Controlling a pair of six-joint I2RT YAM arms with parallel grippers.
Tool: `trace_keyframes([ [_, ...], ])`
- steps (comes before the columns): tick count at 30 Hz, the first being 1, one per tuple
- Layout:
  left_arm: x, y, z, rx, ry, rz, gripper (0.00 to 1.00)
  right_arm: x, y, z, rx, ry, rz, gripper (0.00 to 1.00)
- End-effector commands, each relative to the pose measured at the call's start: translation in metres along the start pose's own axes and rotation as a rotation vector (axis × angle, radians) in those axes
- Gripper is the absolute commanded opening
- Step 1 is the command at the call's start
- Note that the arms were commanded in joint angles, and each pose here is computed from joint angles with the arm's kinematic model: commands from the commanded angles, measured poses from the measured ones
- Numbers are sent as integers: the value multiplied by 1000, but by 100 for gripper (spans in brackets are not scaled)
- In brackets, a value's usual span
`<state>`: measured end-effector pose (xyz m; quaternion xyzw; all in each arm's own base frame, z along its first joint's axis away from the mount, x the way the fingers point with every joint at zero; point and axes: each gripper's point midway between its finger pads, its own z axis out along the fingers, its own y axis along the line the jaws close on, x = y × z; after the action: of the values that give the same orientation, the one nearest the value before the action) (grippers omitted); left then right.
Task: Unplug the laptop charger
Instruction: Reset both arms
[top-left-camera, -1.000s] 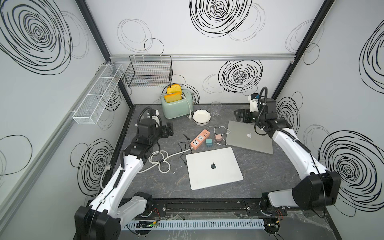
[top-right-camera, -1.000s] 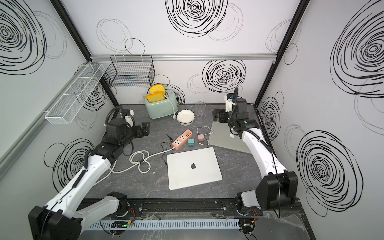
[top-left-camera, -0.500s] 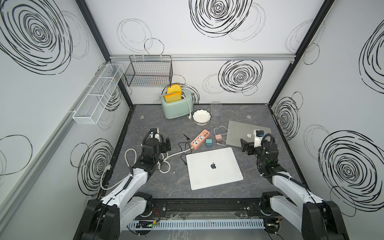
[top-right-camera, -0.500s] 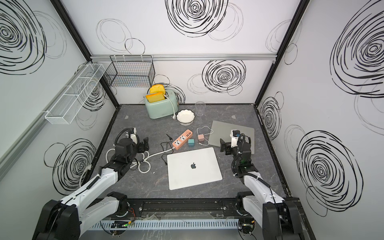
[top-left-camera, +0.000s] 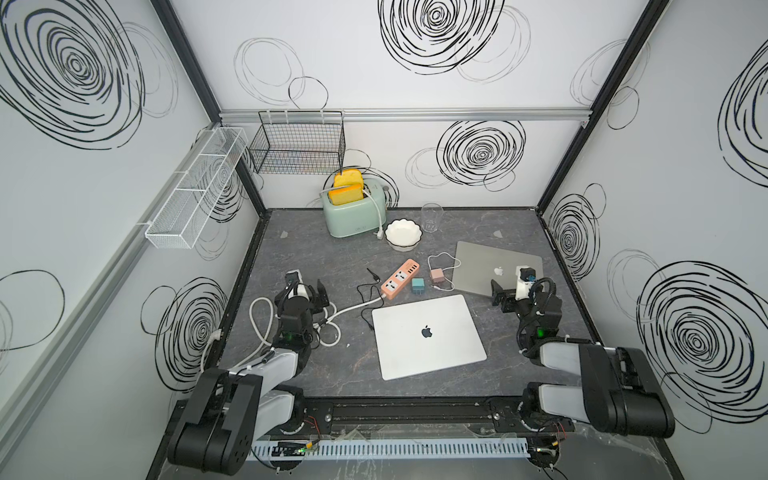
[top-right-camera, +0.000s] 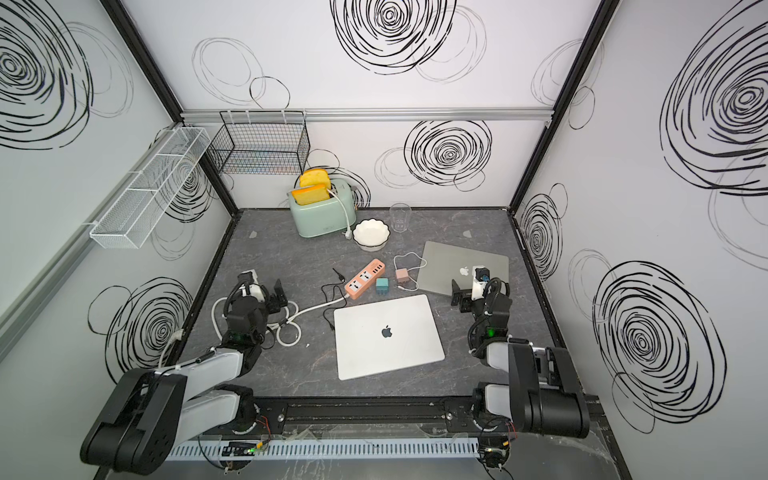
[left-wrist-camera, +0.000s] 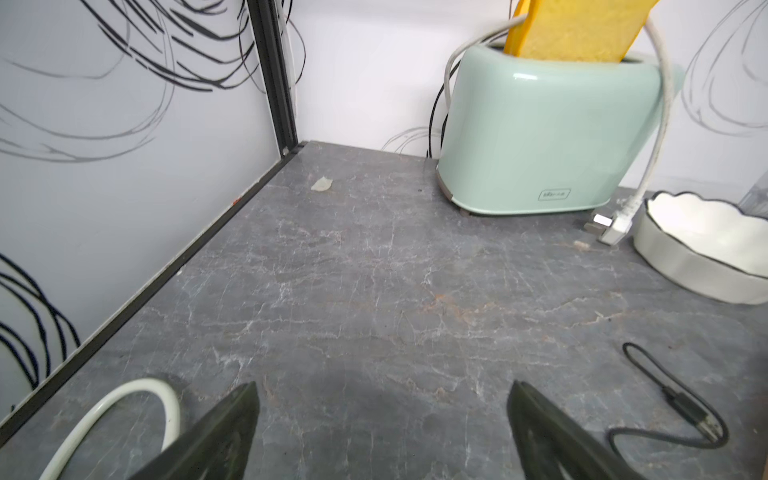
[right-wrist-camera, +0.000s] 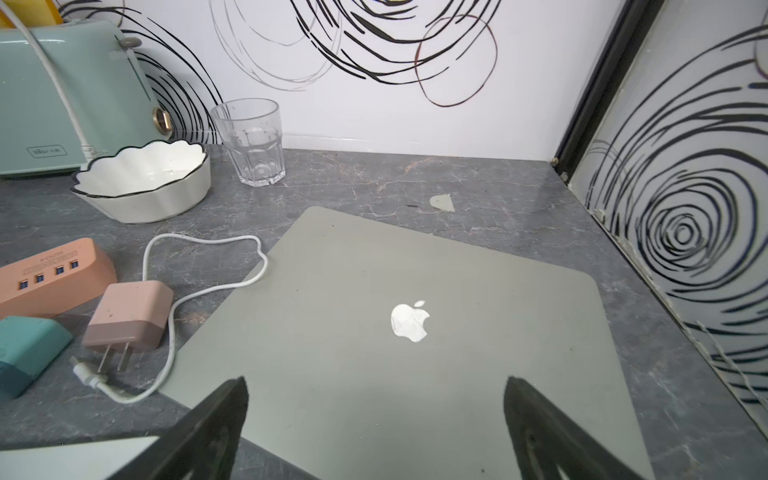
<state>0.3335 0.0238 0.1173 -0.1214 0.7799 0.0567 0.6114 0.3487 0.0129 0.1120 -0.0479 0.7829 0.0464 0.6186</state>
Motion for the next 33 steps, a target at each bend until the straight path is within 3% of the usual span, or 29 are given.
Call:
trace_keyframes([
  [1, -50, -9, 10, 40, -181, 8, 98, -27, 9, 11, -67, -113, -34, 99],
  [7, -34, -23, 17, 86, -191, 63, 97, -14, 0, 19, -28, -83, -4, 99],
  [11, -34, -24, 17, 77, -200, 68, 97, -13, -14, 22, 92, -75, 14, 99],
  [33, -35, -24, 18, 99, -200, 62, 97, -14, -11, 22, 72, -79, 13, 99],
])
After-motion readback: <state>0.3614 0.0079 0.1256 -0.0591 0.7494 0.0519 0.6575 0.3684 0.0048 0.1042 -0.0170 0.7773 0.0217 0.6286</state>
